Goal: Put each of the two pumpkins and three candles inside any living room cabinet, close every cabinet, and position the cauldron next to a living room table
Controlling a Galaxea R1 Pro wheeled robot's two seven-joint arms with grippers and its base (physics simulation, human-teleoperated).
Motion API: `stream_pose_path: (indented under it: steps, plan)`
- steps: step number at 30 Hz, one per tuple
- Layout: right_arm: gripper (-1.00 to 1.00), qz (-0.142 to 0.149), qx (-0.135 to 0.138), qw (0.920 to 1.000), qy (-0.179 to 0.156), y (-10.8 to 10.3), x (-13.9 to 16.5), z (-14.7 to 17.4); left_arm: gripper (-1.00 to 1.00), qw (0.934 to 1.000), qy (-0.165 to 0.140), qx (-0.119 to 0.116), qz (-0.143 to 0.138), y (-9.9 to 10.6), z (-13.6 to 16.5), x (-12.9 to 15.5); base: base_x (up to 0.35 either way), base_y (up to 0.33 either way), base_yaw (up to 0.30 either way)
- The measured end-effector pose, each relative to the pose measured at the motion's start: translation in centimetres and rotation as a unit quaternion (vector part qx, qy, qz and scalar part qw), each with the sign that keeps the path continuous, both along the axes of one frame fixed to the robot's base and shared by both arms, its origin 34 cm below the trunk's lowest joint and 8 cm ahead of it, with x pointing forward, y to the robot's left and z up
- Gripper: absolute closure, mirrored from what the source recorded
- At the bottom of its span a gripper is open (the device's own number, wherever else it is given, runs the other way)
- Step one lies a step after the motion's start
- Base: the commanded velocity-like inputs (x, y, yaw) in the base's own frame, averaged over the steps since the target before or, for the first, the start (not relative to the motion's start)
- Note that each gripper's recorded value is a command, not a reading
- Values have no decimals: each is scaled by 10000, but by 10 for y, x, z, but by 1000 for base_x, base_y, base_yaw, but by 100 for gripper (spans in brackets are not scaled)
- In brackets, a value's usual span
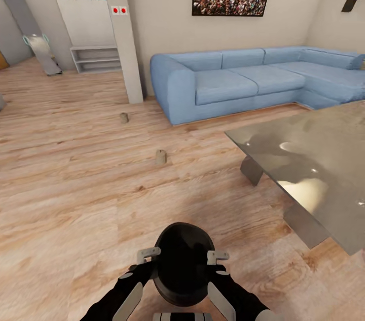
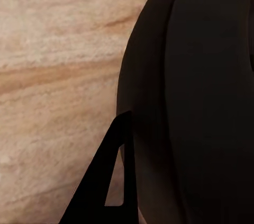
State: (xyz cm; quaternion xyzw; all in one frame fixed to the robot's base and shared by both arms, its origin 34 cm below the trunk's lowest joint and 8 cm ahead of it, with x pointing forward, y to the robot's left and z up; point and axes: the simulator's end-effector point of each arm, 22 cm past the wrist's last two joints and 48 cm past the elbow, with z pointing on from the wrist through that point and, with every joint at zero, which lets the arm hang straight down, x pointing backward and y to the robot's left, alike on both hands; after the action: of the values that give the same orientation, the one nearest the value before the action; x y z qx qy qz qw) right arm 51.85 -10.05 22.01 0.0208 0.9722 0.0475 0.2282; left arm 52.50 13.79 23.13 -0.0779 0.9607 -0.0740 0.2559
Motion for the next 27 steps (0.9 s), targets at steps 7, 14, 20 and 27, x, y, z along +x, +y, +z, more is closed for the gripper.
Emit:
stream_pose_path:
  steps: [7, 14, 20, 27]
  plan:
    - [100, -31, 18, 10000, 67, 1, -5, -3, 100, 10000, 61, 17, -21, 1, -2, -3, 1, 0, -258]
    - [100, -34, 17, 10000, 73, 1, -5, -3, 100, 10000, 70, 16, -19, 1, -3, -4, 0, 0, -258]
    - [100, -34, 17, 10000, 71, 1, -5, -3, 100, 10000, 68, 15, -18, 1, -3, -3, 0, 0, -258]
    - [100, -25, 11, 10000, 28, 1, 1, 9, 100, 10000, 29, 11, -12, 1, 9, 2, 0, 0, -258]
